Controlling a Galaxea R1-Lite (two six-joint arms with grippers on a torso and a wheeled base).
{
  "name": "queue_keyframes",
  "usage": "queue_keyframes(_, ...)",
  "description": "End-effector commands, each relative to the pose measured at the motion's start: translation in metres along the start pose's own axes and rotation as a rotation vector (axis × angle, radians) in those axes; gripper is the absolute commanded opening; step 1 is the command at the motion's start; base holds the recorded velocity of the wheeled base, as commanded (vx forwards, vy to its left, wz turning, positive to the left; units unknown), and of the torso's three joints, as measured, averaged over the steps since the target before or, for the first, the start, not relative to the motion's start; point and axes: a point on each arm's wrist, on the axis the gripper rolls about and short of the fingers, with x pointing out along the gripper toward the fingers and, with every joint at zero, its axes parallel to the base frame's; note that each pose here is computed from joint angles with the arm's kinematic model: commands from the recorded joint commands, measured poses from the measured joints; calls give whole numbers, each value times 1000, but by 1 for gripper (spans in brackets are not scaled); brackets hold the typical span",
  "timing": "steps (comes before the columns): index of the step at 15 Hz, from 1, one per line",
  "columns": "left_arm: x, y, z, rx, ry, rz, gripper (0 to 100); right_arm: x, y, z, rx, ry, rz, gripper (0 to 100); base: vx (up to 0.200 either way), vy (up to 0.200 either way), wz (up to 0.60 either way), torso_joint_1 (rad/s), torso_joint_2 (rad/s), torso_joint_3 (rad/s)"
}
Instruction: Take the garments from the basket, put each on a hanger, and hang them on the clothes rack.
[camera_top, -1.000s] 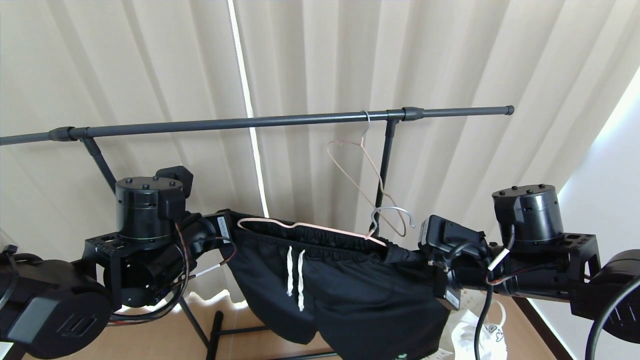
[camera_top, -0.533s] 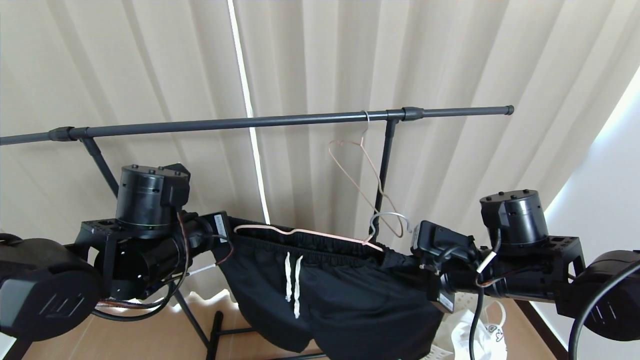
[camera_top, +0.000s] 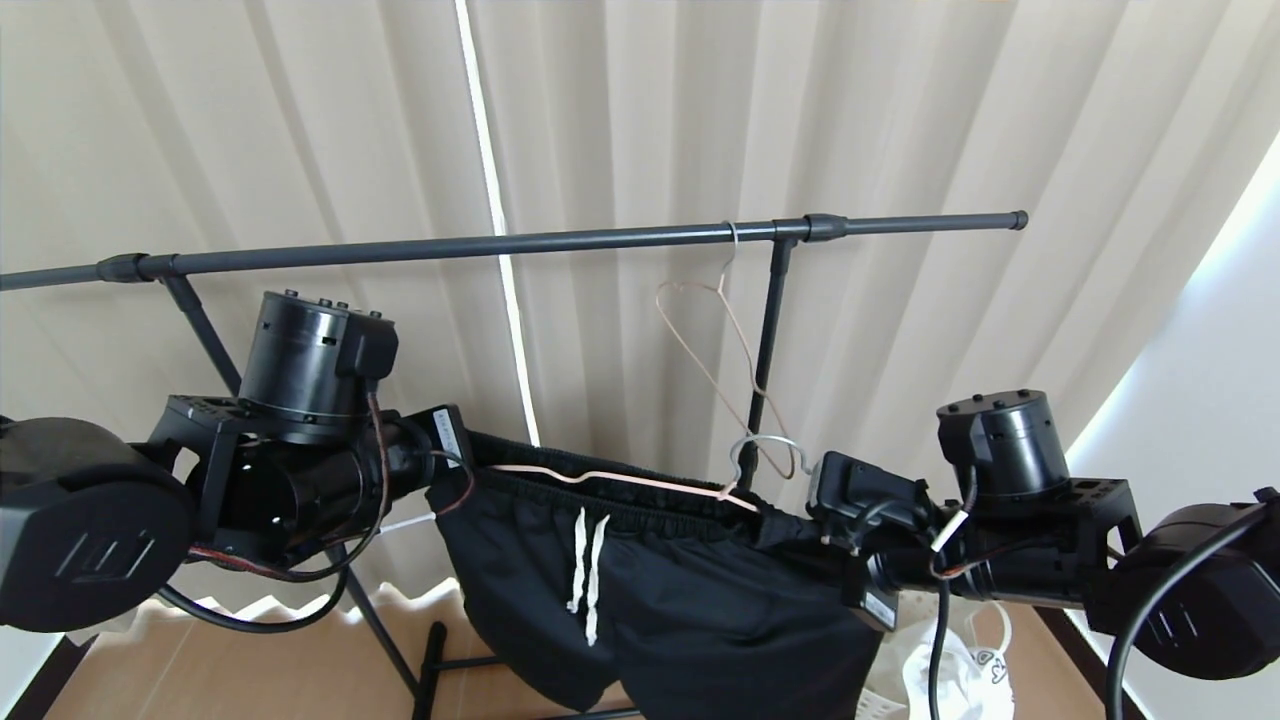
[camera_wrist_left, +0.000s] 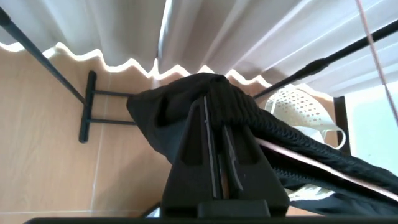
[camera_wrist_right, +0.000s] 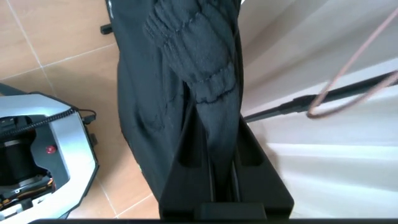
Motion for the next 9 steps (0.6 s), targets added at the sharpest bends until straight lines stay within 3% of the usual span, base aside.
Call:
queue_keyframes(1,-9,-6,1,-3,-10,-31,0,6,1,1,-1,6,6,0,0,0,0,0,0,0)
queue_keyframes(3,-19,-16,5,-34,19,-52,0,9,3,13,50,-23,10,0,0,0,0,0,0,0)
queue_keyframes(6,-33,-26,17,-115,113,-72,0,16,11,31,173,-28,-26,0,0,0,0,0,0,0)
queue_keyframes(9,-50,-26,21,-132,179,-205,0,20,16,36,179,-32,-15,0,0,0,0,0,0,0)
